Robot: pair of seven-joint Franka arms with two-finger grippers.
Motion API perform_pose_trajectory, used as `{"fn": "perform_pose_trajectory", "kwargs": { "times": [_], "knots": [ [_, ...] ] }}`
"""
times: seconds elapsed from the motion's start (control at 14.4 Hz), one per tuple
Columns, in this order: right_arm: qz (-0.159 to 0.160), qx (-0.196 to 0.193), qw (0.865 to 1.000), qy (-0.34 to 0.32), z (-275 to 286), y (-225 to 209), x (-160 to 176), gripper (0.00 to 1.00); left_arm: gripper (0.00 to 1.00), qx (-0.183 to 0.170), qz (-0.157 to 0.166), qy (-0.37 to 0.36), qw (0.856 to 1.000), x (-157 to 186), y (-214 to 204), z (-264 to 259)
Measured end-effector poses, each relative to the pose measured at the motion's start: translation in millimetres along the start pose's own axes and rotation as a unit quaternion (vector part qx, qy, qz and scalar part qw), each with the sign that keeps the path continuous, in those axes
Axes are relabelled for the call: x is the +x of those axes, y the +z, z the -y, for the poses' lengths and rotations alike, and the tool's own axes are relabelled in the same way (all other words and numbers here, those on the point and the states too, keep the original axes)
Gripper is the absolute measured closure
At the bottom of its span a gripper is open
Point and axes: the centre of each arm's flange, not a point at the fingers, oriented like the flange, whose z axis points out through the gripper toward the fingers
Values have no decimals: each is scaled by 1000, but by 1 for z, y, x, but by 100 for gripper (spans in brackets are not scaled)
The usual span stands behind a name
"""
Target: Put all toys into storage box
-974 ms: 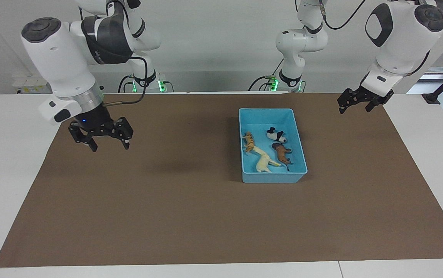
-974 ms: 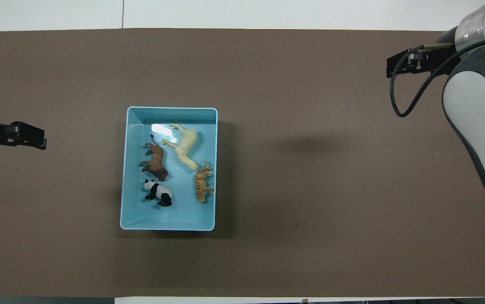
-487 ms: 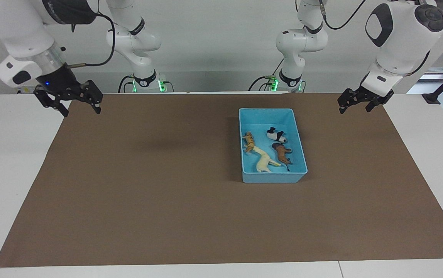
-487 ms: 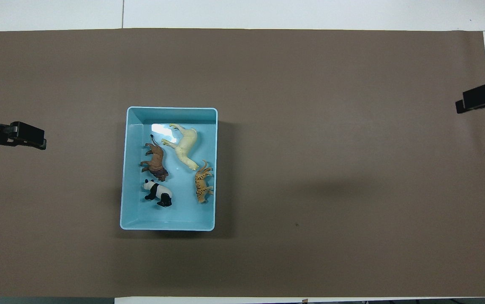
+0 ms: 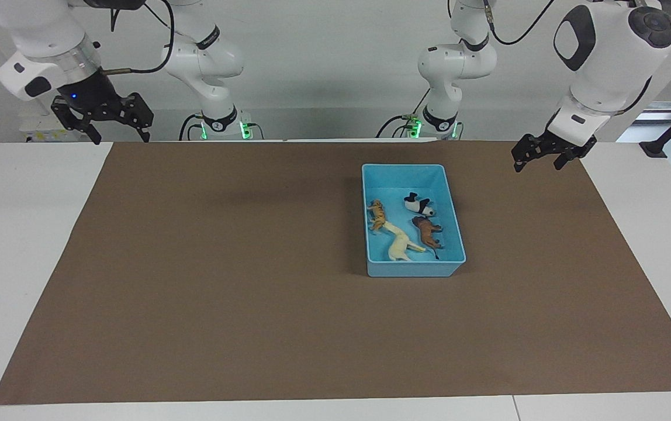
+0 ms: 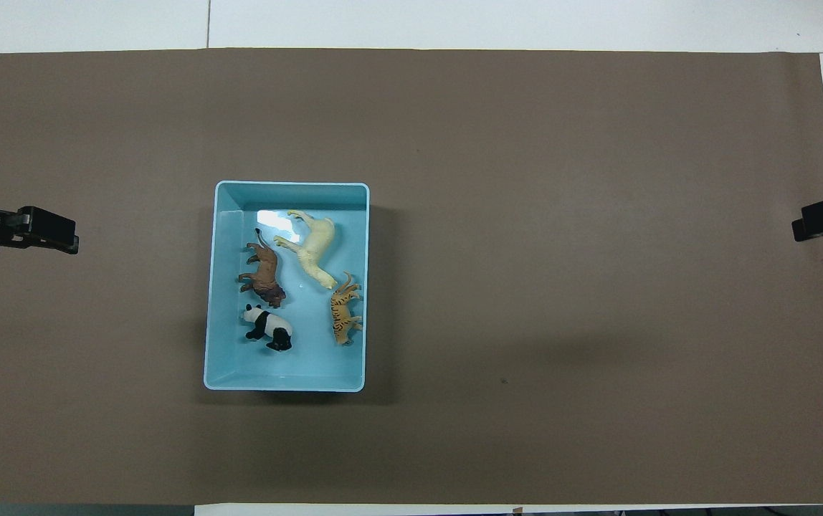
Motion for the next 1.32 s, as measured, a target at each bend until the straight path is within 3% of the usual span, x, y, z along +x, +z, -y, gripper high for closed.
{"fn": "perform_pose_trajectory", "kwargs": {
  "times": [0.35,1.32],
  "knots": [
    [-25,-3,1000,10,-3,13,6,0,0,0,0,0,1000,0,0,0],
    [-18,-2,1000,17,-9,-2,-11,0,0,0,0,0,1000,0,0,0]
  ]
}}
